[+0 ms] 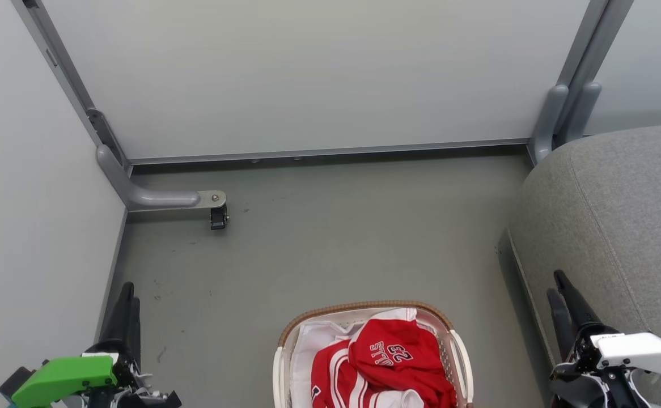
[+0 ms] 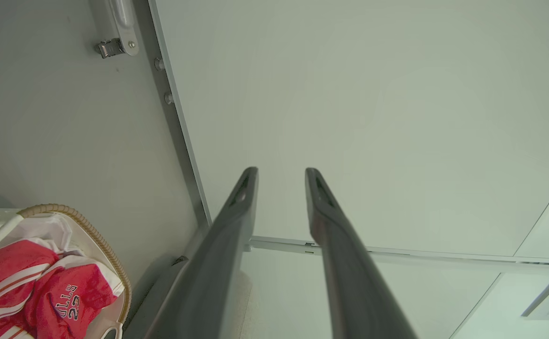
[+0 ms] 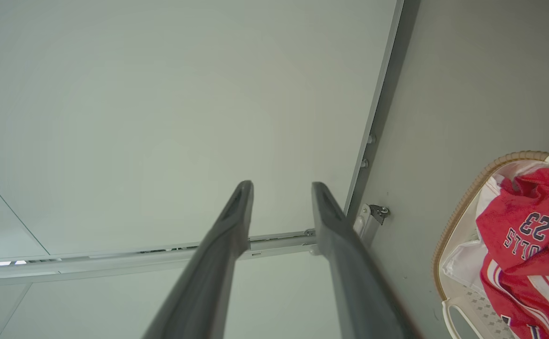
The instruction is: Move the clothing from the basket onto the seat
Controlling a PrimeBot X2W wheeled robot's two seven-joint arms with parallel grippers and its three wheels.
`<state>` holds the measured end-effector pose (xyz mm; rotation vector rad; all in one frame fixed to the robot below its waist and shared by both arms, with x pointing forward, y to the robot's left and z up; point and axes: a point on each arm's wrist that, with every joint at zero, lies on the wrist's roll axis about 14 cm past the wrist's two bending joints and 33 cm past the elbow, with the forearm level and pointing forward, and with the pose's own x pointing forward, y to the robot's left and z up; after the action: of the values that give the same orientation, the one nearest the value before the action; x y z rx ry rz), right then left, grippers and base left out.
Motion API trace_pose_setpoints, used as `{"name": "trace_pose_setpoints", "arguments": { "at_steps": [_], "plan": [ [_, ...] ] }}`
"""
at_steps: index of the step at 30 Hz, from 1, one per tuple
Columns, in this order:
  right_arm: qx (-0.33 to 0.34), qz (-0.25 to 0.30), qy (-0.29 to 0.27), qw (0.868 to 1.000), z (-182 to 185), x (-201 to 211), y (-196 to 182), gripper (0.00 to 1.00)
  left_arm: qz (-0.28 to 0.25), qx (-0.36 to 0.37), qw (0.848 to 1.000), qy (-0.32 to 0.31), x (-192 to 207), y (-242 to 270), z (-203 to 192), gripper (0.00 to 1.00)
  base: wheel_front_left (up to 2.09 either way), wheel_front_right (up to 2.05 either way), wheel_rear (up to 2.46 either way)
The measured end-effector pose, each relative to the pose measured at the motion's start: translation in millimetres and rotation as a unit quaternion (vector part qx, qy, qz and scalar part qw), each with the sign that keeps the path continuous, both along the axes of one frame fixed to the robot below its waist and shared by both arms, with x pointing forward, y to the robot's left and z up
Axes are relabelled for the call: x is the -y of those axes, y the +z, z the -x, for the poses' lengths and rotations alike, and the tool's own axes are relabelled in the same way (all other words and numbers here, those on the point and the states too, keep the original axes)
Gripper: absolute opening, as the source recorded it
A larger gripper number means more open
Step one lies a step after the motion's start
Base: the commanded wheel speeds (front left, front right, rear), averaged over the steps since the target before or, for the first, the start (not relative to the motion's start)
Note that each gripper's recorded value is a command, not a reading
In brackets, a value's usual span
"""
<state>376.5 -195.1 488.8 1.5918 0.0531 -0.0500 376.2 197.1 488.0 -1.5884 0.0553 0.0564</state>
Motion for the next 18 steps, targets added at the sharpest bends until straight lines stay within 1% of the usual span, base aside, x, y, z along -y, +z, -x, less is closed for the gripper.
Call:
{"name": "trace_pose_setpoints", "arguments": {
  "at_steps": [3, 10, 15, 18],
  "plan": [
    [-0.017, -0.003, 0.000, 1.000, 5.4, -2.5, -11.4, 1.00, 0.002, -0.020, 1.000, 0.000, 1.4, -13.4, 7.0, 1.00, 0.00, 0.00, 0.00],
    [-0.022, 0.011, -0.003, 1.000, 5.5, -5.3, -13.8, 1.00, -0.005, -0.018, 1.000, 0.005, 4.9, -12.1, 6.5, 1.00, 0.00, 0.00, 0.00],
    [-0.025, 0.039, -0.010, 0.999, 5.6, -2.7, -15.3, 1.00, -0.027, -0.016, 0.999, 0.005, 6.7, -10.3, 5.8, 1.00, 0.00, 0.00, 0.00],
    [-0.021, 0.067, -0.013, 0.997, 4.5, -0.2, -12.0, 1.00, -0.043, -0.013, 0.999, 0.007, 6.4, -7.8, 5.2, 1.00, 0.00, 0.00, 0.00]
  ]
}}
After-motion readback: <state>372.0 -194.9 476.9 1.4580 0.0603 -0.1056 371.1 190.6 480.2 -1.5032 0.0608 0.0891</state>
